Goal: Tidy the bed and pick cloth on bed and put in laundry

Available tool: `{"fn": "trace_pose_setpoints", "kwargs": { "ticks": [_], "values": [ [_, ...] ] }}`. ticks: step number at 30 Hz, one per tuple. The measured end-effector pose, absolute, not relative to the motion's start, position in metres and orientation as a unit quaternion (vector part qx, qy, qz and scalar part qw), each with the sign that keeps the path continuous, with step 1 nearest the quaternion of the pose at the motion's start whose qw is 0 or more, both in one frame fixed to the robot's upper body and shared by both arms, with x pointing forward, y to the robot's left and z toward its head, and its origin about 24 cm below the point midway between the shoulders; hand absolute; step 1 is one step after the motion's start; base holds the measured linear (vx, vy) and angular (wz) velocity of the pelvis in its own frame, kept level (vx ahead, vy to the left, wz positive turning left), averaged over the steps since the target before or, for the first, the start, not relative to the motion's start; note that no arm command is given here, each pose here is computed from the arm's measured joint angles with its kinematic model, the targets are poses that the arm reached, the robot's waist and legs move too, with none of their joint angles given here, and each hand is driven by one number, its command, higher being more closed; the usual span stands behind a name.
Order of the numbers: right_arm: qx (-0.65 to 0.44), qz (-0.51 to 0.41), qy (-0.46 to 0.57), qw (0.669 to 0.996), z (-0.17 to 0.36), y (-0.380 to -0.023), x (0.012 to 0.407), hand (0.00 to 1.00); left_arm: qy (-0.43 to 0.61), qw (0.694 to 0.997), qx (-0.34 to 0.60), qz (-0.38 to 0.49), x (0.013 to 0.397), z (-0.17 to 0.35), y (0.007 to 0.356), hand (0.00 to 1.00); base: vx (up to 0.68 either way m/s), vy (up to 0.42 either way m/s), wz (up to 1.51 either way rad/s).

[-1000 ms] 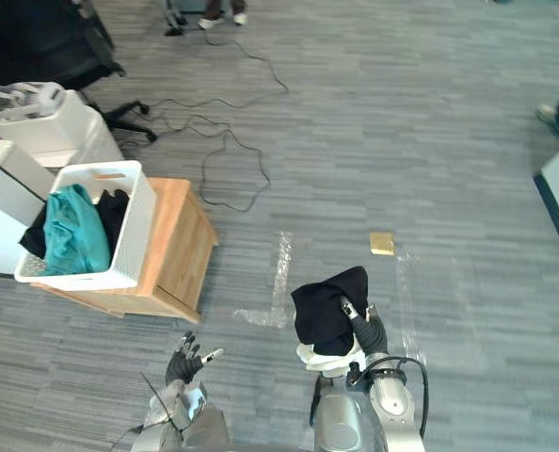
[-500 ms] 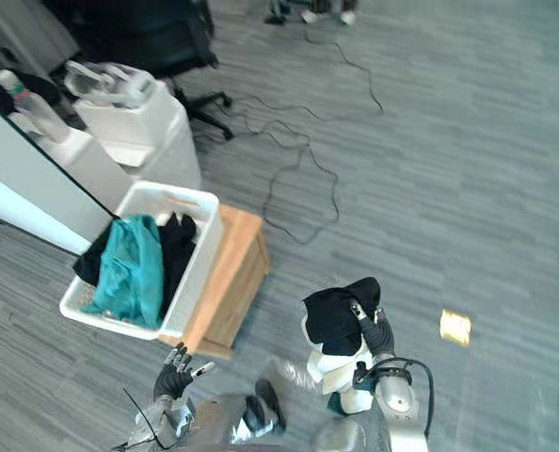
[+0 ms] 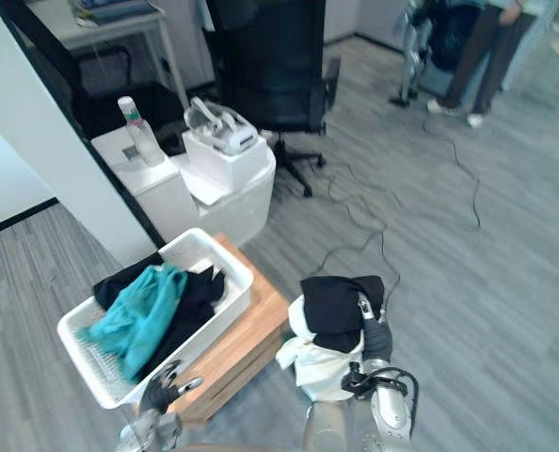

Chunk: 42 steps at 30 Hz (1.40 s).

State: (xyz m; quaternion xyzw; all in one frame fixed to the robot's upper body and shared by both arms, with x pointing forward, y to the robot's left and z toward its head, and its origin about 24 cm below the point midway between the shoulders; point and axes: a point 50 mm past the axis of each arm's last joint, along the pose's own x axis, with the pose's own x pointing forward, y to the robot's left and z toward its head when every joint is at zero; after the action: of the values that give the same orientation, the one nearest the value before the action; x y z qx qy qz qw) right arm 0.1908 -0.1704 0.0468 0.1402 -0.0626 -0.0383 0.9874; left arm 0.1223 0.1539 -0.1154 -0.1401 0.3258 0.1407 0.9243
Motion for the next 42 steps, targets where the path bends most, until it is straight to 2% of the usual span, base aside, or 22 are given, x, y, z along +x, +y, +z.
{"fn": "trace_pose_setpoints", "kwargs": {
  "ticks": [5, 12, 14, 24, 29, 33, 42],
  "values": [
    [0.09, -0.015, -0.198, 0.976, 0.1, -0.169, 0.207, 1.0, 0.286, 0.942, -0.141, 0.1, 0.136, -0.102, 0.146, 0.0, 0.15, -0.29, 1.43],
    [0.015, 0.021, -0.277, 0.96, 0.137, -0.159, 0.233, 1.0, 0.338, 0.931, -0.1, 0.091, 0.115, -0.117, 0.166, 0.0, -0.02, 0.043, 0.54],
    [0.0, 0.053, -0.298, 0.953, 0.151, -0.15, 0.25, 1.0, 0.342, 0.931, -0.091, 0.089, 0.112, -0.118, 0.174, 0.0, -0.04, 0.093, 0.23],
    [-0.074, 0.152, -0.261, 0.95, 0.163, -0.111, 0.312, 1.0, 0.381, 0.915, -0.075, 0.113, 0.096, -0.129, 0.193, 0.0, -0.08, 0.033, 0.13],
    [-0.115, 0.16, -0.264, 0.944, 0.175, -0.104, 0.329, 1.0, 0.387, 0.912, -0.073, 0.114, 0.096, -0.131, 0.195, 0.0, -0.06, -0.023, 0.14],
    [-0.143, 0.161, -0.283, 0.935, 0.201, -0.096, 0.346, 1.0, 0.384, 0.914, -0.068, 0.11, 0.107, -0.131, 0.197, 0.0, -0.09, -0.046, 0.14],
    [-0.182, 0.117, -0.384, 0.898, 0.296, -0.078, 0.364, 1.0, 0.316, 0.942, -0.049, 0.099, 0.162, -0.11, 0.209, 0.0, -0.11, -0.052, 0.06]
  ]
}}
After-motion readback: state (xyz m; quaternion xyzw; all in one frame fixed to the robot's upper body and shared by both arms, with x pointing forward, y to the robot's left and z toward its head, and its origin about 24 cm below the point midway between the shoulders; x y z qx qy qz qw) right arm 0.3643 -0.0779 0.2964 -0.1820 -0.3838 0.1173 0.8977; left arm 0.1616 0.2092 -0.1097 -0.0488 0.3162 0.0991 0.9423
